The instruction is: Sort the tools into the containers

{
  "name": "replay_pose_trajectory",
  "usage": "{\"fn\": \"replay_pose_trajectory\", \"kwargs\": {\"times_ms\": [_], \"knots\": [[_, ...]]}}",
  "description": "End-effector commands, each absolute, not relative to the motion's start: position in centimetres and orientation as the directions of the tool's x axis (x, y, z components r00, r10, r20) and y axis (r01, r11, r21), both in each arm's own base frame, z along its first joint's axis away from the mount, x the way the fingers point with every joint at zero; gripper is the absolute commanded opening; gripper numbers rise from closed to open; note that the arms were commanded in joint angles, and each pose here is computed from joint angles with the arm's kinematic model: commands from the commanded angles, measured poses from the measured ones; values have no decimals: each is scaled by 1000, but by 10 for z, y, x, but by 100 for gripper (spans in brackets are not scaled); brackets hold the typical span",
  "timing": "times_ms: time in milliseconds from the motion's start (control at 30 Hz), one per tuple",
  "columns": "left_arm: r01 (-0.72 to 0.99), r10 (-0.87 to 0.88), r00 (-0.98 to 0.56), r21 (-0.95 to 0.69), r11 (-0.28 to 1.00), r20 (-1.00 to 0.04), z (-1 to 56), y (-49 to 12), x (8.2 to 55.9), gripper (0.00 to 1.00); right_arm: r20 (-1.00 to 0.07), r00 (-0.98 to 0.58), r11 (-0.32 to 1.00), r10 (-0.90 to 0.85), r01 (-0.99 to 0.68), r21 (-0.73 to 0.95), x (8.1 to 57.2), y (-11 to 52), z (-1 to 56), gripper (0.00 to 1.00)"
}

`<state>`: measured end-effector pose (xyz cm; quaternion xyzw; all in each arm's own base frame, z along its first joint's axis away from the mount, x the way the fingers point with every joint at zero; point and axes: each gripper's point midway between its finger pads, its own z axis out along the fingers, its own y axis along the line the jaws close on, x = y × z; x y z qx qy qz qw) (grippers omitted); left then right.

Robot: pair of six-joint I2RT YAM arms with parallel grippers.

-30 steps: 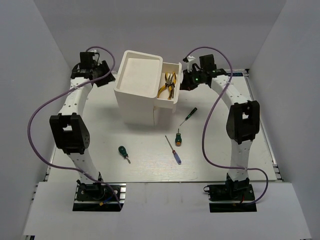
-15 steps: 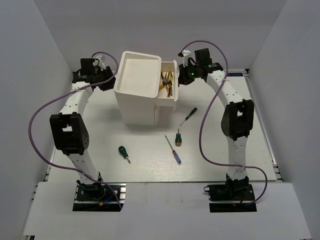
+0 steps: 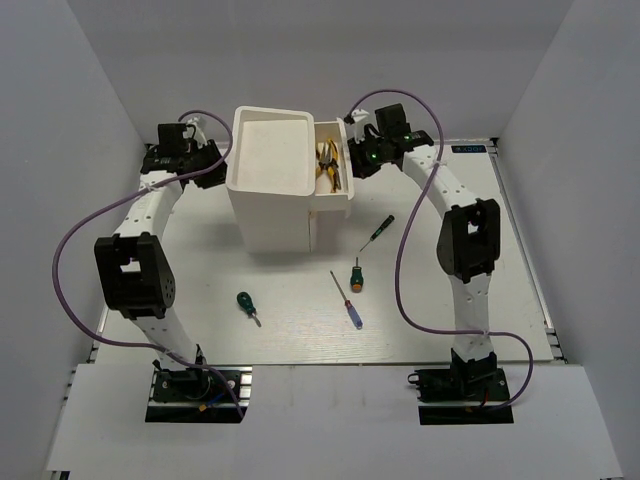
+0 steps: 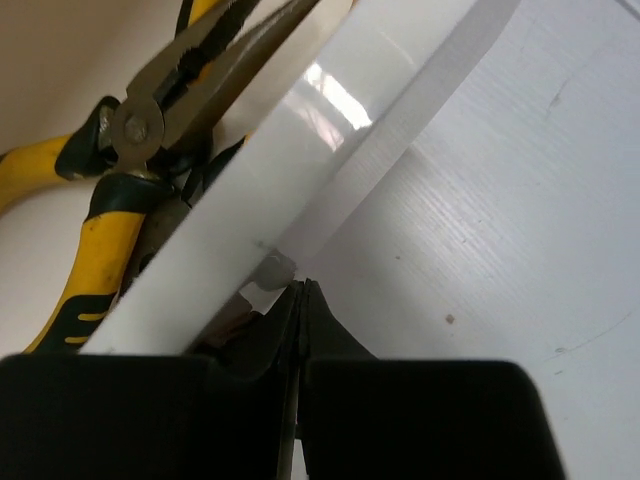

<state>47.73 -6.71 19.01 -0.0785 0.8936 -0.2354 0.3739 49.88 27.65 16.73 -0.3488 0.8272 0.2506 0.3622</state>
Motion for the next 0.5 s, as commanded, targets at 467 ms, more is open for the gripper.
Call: {"fn": "replay_pose_trajectory", "kwargs": {"times_ms": [467], "knots": [[165, -294, -757, -606, 778, -584, 219, -134, 450, 41, -806, -410, 430, -428, -876, 217, 413, 372, 208, 0]]}}
